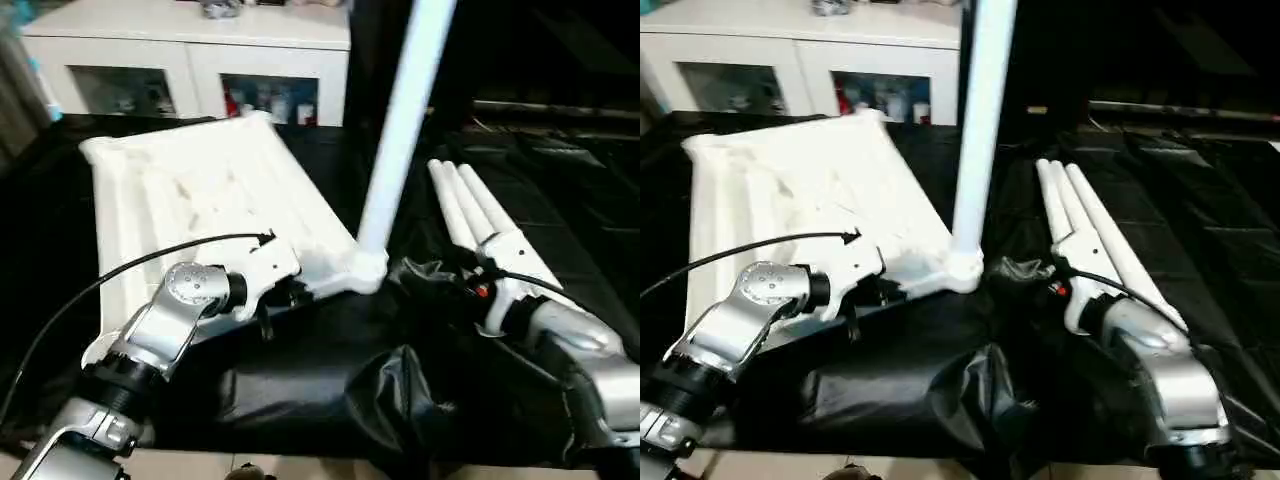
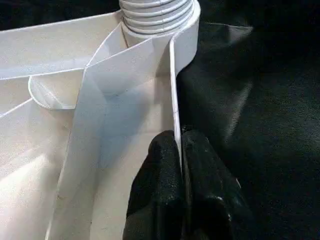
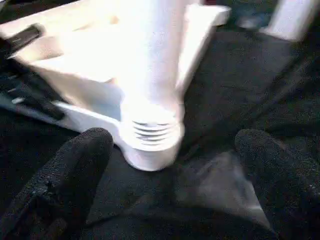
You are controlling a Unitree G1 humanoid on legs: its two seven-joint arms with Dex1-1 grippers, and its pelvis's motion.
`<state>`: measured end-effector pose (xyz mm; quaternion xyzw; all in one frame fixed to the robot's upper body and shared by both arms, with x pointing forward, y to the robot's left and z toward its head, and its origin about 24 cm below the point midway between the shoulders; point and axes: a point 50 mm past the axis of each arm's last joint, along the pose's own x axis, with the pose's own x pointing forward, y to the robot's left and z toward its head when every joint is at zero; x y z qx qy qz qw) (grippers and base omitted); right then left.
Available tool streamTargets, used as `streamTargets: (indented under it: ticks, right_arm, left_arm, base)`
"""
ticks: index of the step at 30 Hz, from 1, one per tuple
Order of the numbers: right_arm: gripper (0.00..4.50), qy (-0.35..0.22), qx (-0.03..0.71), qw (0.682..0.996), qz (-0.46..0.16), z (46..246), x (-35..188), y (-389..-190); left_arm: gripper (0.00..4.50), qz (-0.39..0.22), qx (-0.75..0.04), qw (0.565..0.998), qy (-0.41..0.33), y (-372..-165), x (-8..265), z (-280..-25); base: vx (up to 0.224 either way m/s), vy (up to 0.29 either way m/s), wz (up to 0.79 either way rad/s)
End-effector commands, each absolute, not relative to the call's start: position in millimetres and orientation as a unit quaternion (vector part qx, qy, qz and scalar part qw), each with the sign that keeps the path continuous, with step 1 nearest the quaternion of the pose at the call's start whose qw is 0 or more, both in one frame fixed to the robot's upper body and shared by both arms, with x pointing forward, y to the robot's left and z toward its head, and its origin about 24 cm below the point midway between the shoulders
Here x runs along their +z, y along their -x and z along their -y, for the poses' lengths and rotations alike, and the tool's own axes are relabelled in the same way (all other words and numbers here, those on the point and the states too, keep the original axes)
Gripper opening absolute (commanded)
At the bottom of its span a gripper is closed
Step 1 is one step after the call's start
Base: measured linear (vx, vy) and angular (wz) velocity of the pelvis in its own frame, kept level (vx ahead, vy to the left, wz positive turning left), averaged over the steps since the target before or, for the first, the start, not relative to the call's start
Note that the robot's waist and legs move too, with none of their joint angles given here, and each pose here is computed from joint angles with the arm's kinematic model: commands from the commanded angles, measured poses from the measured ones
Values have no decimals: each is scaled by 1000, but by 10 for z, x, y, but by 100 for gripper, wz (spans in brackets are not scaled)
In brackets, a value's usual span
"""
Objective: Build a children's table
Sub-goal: Rotate leg to tighten
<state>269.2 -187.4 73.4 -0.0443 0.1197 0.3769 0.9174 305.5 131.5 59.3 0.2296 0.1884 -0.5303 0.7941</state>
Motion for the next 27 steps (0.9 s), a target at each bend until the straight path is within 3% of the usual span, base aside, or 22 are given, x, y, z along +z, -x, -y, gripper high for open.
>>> streamTargets:
  ticks: [1,6,17,27]
  right_arm:
    - [444,53,395,909,-123,1856,737,-2729]
    - [444,75,406,901,-131,1792,660,-2851]
    - [444,62,425,894,-127,1736,655,-2963]
    - [374,48,438,889,-124,1715,617,-2973]
  left_arm:
    - [0,-132,-567,775,-246,-3042,806,-1155]
    - [0,-132,-588,758,-248,-2992,813,-1088]
    - [0,-140,-592,752,-252,-2970,808,-1111]
    - [0,-145,-592,751,-252,-2985,795,-1118]
  base:
    - [0,0,0]
    - [0,0,0]
    - [0,0,0]
    - [0,0,0]
